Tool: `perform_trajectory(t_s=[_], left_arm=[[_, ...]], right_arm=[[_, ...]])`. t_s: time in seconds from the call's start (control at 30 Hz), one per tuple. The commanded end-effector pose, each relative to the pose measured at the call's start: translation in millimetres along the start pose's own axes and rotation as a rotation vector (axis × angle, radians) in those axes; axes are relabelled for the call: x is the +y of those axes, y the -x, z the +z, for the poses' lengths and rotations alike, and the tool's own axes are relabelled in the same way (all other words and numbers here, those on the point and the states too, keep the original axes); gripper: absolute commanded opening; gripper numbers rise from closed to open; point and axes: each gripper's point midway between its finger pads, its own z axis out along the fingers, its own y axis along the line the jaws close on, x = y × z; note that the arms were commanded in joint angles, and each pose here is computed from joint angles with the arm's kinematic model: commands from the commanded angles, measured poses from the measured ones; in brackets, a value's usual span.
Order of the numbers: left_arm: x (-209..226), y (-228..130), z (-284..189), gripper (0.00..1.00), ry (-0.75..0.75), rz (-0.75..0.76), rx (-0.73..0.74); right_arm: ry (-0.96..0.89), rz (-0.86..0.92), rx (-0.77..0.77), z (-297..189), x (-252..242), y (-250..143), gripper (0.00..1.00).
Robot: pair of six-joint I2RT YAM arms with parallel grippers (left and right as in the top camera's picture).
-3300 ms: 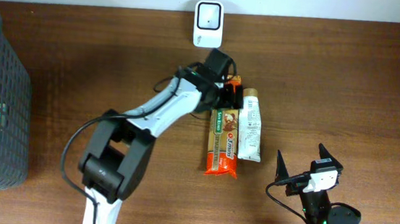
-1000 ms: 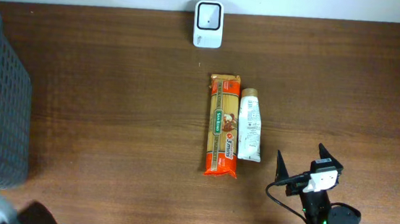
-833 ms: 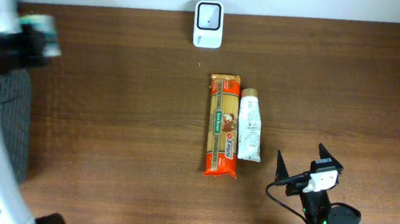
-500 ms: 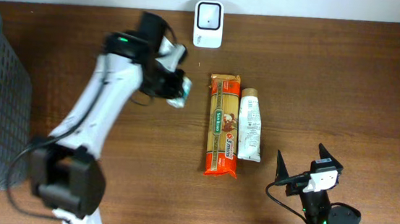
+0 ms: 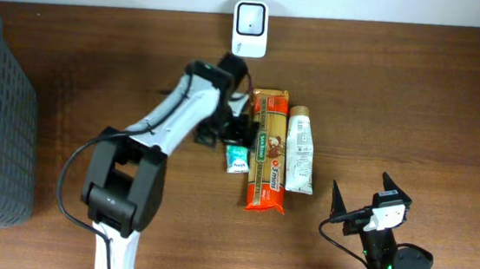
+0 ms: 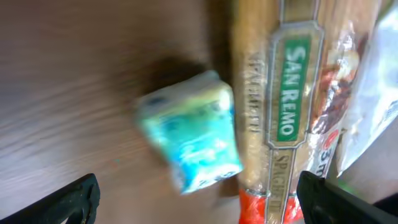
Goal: Scan the item barcode
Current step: 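Place the tissue pack left of the pasta pack, left gripper, then grasp the yellow snack bag in the basket, left gripper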
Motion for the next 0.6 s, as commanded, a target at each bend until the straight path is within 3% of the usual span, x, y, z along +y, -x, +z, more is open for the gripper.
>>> perform_trajectory(t_s=[0.0, 0.13, 0.2, 0.3, 0.43, 0.57], left_arm=[[37, 40, -102, 0.99, 0.154, -0.053, -0.234], [98, 32, -253, 0.99, 0.377, -0.186, -0.547], [146, 1, -323, 0.99, 0.47, -0.325, -0.683], [215, -50, -382, 0.99, 0.555, -0.543, -0.806], [299, -117, -408, 0.99, 0.62, -0.854, -0.83], [348, -166, -389, 0.99, 0.631, -1.079, -0.74]], right_arm=[[0.004, 0.001, 0.003, 0, 1, -3, 0.99], [0.004, 0.001, 0.003, 0, 1, -3, 0.99], [0.004, 0.001, 0.003, 0, 1, -3, 0.99], [0.004, 0.001, 0.003, 0, 1, -3, 0.99], [0.004, 0.001, 0.003, 0, 1, -3, 0.99], [0.004, 0.001, 0.003, 0, 1, -3, 0.99]])
